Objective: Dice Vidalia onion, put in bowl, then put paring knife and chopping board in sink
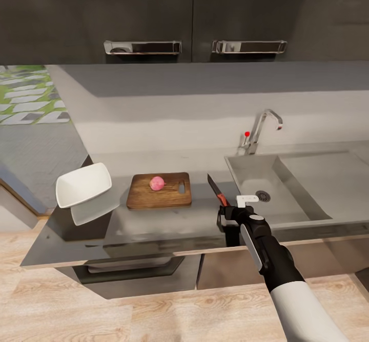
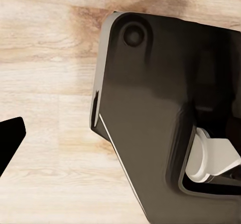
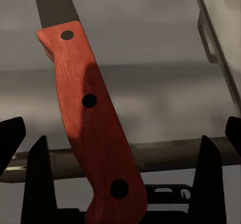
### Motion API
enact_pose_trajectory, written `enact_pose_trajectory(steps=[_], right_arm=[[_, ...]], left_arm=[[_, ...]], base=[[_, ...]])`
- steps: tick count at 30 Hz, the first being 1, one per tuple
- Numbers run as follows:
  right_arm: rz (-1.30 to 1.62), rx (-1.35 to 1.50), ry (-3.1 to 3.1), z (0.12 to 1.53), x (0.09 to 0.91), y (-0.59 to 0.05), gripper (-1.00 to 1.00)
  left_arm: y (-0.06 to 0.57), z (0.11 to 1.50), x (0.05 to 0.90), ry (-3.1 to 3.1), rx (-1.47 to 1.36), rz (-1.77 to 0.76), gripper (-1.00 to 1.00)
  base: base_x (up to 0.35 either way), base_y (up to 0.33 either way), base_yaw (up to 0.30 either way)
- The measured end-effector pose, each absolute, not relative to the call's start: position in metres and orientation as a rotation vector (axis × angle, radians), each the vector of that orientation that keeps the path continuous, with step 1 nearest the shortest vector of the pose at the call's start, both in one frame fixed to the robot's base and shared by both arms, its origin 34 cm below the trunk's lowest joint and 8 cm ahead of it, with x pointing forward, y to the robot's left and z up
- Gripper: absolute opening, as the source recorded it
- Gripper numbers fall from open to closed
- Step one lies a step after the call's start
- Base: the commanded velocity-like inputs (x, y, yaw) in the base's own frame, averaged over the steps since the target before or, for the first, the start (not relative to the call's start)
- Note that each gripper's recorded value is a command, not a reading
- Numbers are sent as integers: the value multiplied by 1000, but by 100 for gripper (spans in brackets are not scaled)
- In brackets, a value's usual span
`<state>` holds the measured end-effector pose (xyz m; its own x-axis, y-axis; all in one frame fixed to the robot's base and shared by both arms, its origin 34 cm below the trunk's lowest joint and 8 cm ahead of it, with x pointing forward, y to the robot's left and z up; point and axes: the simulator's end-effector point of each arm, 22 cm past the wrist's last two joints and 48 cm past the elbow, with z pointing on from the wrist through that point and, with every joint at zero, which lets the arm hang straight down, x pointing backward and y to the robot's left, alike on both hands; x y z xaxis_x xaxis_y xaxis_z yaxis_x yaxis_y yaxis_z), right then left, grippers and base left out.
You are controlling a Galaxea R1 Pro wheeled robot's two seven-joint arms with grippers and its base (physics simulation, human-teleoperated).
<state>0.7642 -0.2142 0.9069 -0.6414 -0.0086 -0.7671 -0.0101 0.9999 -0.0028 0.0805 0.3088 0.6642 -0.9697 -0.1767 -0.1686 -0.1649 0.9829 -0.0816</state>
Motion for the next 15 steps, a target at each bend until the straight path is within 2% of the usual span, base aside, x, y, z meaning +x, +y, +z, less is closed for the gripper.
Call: enact_pose_trajectory(steps=[15], right_arm=[[3,-13,2269,906,764,-214,100]], left_arm=[[309,664,79,2955,-257,-99,100]], base=[[0,0,0]])
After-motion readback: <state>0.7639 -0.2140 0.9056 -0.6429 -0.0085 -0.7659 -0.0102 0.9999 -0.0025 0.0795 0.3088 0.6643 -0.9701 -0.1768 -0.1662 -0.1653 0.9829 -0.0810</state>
